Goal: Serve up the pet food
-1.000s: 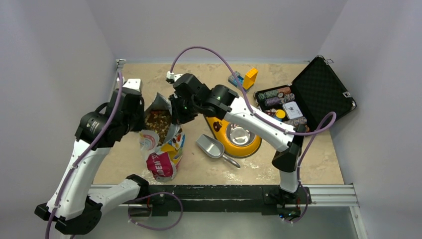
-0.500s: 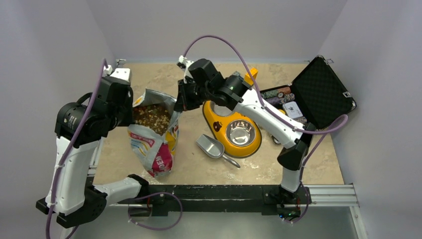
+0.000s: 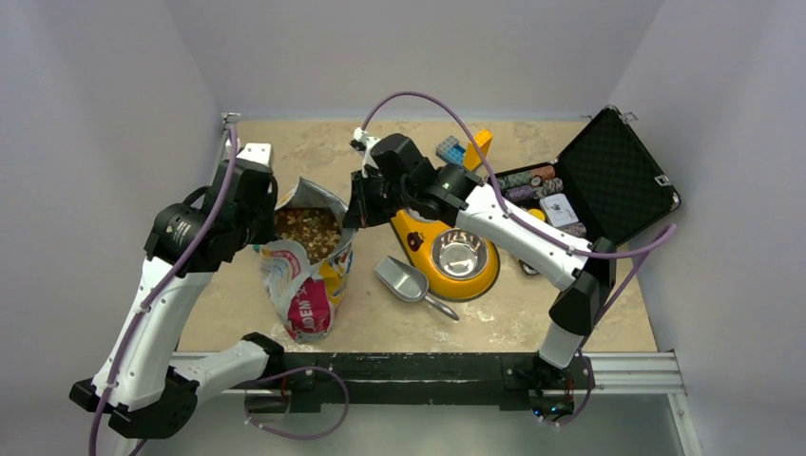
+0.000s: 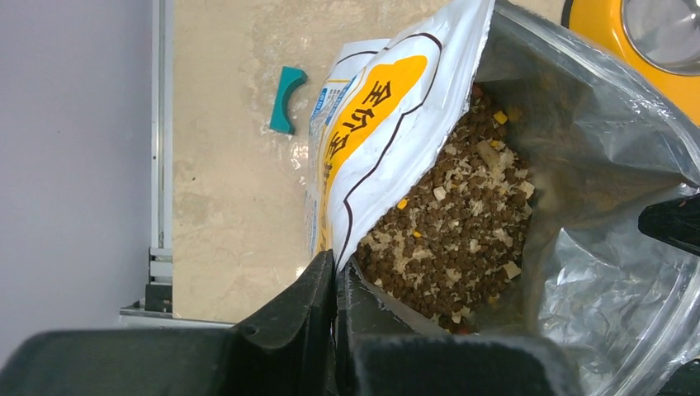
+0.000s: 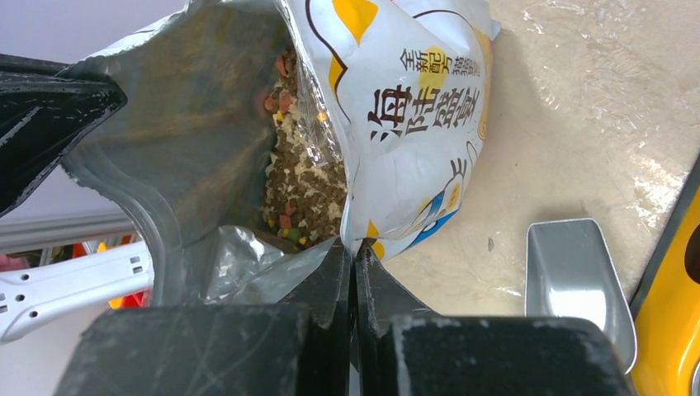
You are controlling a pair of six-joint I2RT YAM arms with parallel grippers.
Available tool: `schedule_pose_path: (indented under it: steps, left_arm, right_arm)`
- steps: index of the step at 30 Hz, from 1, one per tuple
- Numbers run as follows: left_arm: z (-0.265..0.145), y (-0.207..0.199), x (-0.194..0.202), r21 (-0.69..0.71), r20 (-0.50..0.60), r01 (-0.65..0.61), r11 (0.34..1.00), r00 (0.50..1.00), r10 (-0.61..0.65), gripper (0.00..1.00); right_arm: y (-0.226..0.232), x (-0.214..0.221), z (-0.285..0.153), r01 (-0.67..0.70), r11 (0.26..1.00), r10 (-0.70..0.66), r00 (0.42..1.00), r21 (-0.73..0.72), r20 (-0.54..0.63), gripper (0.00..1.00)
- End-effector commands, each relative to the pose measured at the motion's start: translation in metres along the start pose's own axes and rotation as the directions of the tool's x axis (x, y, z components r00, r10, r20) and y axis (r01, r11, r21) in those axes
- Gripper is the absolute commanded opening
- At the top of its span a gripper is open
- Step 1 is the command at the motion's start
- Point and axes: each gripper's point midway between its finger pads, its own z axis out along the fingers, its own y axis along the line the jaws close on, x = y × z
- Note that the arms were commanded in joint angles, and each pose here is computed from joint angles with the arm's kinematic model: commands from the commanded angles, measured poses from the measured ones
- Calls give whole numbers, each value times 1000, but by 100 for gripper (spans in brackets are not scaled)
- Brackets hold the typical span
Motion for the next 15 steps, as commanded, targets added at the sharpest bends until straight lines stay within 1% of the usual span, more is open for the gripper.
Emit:
schedule_pose_path:
  steps: [1,4,6,10,12,14,15]
  left_arm:
    - [-4,2,-20,-6,91,27,1000,996,-26,16]
    - [-3,4,-18,-17,85,32,999,996,-31,32]
    - [0,2,-13,-14,66,45,999,997,-44,38]
    - [7,-3,-4,4,57,65,998,996,-65,44]
    - [9,-3,0,0,44,57,998,997,-57,44]
    - [11,0,4,-17,26,37,999,999,-37,43]
    - [11,2,5,-24,26,24,999,999,-23,39]
  right_arm:
    - [36,-30,-38,41,993,-27,992,-113,124,0]
    - [41,-31,-42,35,992,-18,991,-125,134,0]
    - [44,-33,-45,33,991,-15,989,-128,145,0]
    - [54,-35,-47,24,989,-1,988,-146,153,0]
    - [56,-37,-48,25,990,-2,987,-142,159,0]
    - [56,-38,-49,20,991,2,987,-132,162,0]
    - [55,-38,-49,19,992,2,986,-128,164,0]
